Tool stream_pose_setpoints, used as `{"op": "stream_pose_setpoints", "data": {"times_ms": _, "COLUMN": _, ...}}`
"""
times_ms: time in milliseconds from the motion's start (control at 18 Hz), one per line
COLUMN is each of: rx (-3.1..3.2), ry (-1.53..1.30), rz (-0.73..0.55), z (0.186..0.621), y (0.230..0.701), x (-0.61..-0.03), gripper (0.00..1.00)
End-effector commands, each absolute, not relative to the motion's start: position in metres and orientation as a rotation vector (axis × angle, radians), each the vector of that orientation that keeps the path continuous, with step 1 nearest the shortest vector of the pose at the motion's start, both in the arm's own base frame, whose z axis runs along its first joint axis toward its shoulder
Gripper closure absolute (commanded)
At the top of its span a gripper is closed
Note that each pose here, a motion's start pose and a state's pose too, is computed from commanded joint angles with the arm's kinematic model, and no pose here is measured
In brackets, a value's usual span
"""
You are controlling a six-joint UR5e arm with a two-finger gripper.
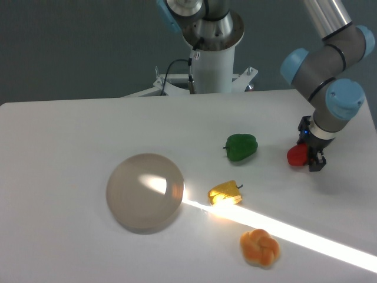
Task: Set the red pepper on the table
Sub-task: 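Lower the red pepper onto the table beside the green pepper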
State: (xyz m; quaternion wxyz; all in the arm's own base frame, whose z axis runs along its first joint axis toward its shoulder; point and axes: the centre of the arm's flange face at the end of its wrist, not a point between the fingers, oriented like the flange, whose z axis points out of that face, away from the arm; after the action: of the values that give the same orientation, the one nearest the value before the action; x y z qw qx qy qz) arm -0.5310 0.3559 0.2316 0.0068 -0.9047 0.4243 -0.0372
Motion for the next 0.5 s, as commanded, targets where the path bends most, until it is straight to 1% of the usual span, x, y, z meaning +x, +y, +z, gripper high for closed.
{"op": "stream_pose_setpoints", "data": {"times_ms": 56, "rx": -2.83, "ry": 1.33, "rz": -0.102, "z": 0.2314, "y": 0.356, "x": -0.5313, "gripper": 0.35}}
{"op": "stream_pose_setpoints", "data": {"times_ms": 389, "rx": -2.835, "ry": 1.322, "rz": -0.107, "z": 0.228, "y": 0.3558, "x": -0.5288, "gripper": 0.35}}
{"op": "stream_pose_setpoints", "data": {"times_ms": 500, "rx": -2.835, "ry": 1.319, "rz": -0.105, "z": 0.2281, "y": 0.3552, "x": -0.5294, "gripper": 0.32}}
